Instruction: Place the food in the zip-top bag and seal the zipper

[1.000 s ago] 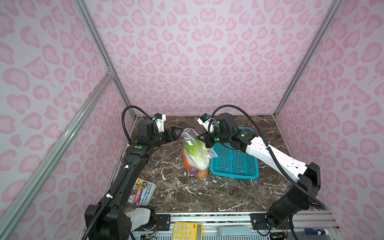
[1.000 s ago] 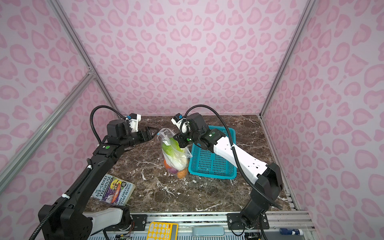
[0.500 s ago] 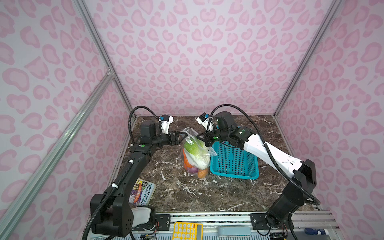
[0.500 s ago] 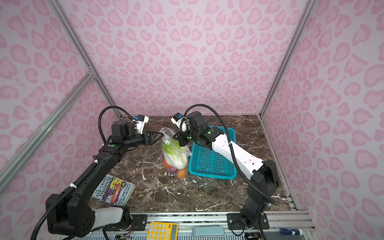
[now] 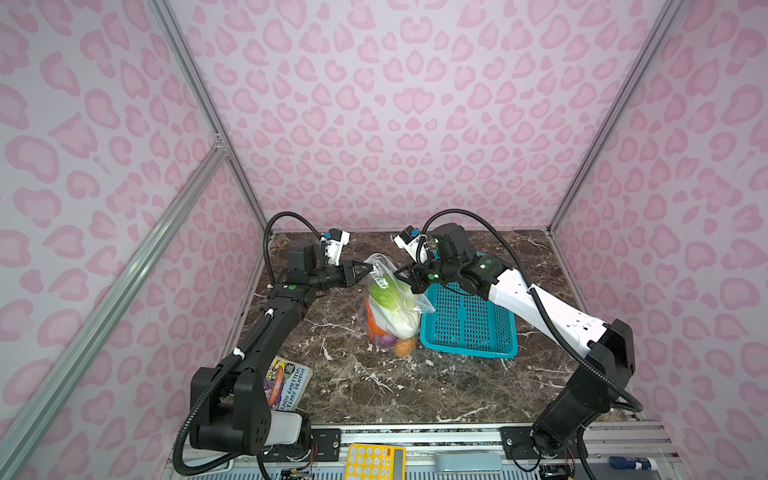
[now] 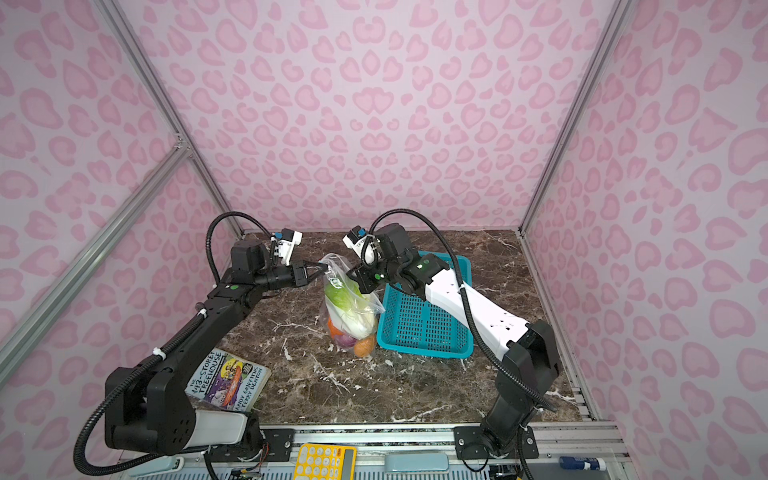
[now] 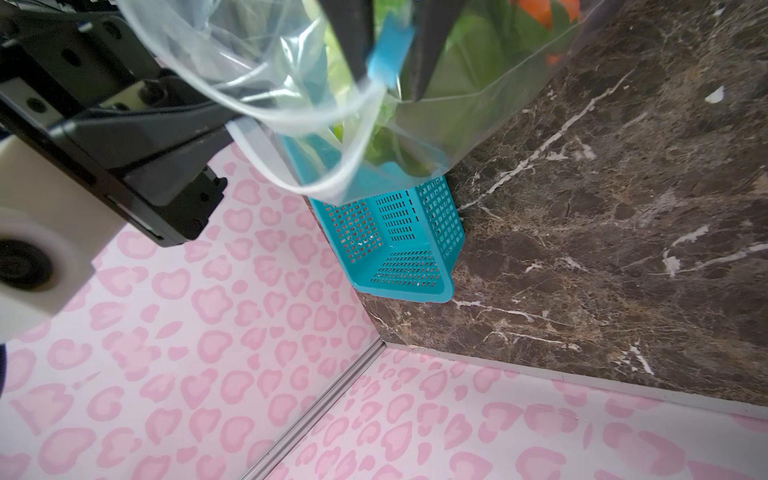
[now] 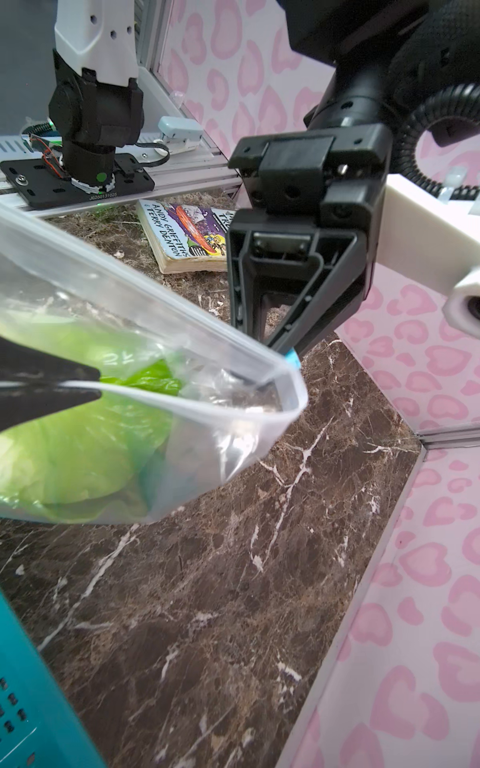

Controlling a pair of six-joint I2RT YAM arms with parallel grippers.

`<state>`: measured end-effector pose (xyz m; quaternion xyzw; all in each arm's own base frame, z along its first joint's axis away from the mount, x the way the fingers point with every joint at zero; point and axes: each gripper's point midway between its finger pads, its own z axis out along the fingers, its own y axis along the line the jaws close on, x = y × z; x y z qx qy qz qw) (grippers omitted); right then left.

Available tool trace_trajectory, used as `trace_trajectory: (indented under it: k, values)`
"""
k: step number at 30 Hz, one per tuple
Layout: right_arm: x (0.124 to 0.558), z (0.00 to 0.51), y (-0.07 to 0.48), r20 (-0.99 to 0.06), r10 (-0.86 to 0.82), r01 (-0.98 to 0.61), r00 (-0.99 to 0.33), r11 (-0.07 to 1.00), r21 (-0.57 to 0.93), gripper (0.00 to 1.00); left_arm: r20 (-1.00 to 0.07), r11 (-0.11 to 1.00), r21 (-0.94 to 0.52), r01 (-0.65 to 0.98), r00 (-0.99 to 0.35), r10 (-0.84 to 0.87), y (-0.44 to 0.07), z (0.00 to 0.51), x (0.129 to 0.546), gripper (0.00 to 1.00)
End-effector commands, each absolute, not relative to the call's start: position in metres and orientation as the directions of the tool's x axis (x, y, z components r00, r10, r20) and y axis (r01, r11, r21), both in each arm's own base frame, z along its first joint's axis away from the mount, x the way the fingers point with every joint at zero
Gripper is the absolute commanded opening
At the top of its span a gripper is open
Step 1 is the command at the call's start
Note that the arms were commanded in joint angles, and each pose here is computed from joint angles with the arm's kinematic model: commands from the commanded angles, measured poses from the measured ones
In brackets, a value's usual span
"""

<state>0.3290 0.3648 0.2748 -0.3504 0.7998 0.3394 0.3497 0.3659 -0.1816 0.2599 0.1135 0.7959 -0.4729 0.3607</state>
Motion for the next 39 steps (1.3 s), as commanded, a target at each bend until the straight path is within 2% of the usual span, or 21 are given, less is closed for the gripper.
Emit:
trace_trajectory:
  k: [1, 10, 11, 13, 15, 19, 22, 28, 39]
  values:
    - [0.327, 0.277, 0.367, -0.801, -0.319, -0.804, -0.507, 0.511, 0.305, 0.0, -0.685, 0.467, -0.687, 0.556, -0.71, -0.163, -0.189, 0.275, 0.364, 0.04]
    - [0.323, 0.289, 0.359, -0.808, -0.338, -0.811, -0.483, 0.52, 0.267, 0.02, -0.743, 0.512, -0.624, 0.591, -0.651, -0.154, -0.181, 0.303, 0.348, 0.04]
    - [0.323, 0.292, 0.357, -0.811, -0.347, -0.816, -0.471, 0.521, 0.251, 0.1, -0.754, 0.518, -0.61, 0.599, -0.641, -0.147, -0.18, 0.308, 0.344, 0.04]
    - [0.322, 0.301, 0.352, -0.816, -0.373, -0.825, -0.442, 0.526, 0.206, 0.37, -0.786, 0.531, -0.571, 0.626, -0.603, -0.135, -0.177, 0.323, 0.335, 0.04]
    - [0.322, 0.315, 0.347, -0.832, -0.386, -0.835, -0.4, 0.527, 0.157, 0.54, -0.814, 0.537, -0.536, 0.652, -0.568, -0.124, -0.175, 0.336, 0.326, 0.04]
    - [0.316, 0.347, 0.343, -0.868, -0.397, -0.864, -0.297, 0.499, 0.067, 0.71, -0.843, 0.527, -0.494, 0.691, -0.529, -0.095, -0.175, 0.353, 0.307, 0.04]
    - [0.303, 0.366, 0.352, -0.89, -0.41, -0.902, -0.199, 0.431, 0.003, 0.79, -0.853, 0.509, -0.482, 0.713, -0.515, -0.086, -0.176, 0.361, 0.298, 0.03]
    - [0.278, 0.368, 0.383, -0.877, -0.481, -0.951, 0.002, 0.269, -0.15, 0.87, -0.856, 0.49, -0.479, 0.728, -0.512, -0.074, -0.178, 0.361, 0.291, 0.04]
    - [0.306, 0.355, 0.409, -0.812, -0.579, -0.949, 0.077, 0.207, -0.238, 0.91, -0.859, 0.481, -0.472, 0.738, -0.509, -0.061, -0.178, 0.359, 0.288, 0.03]
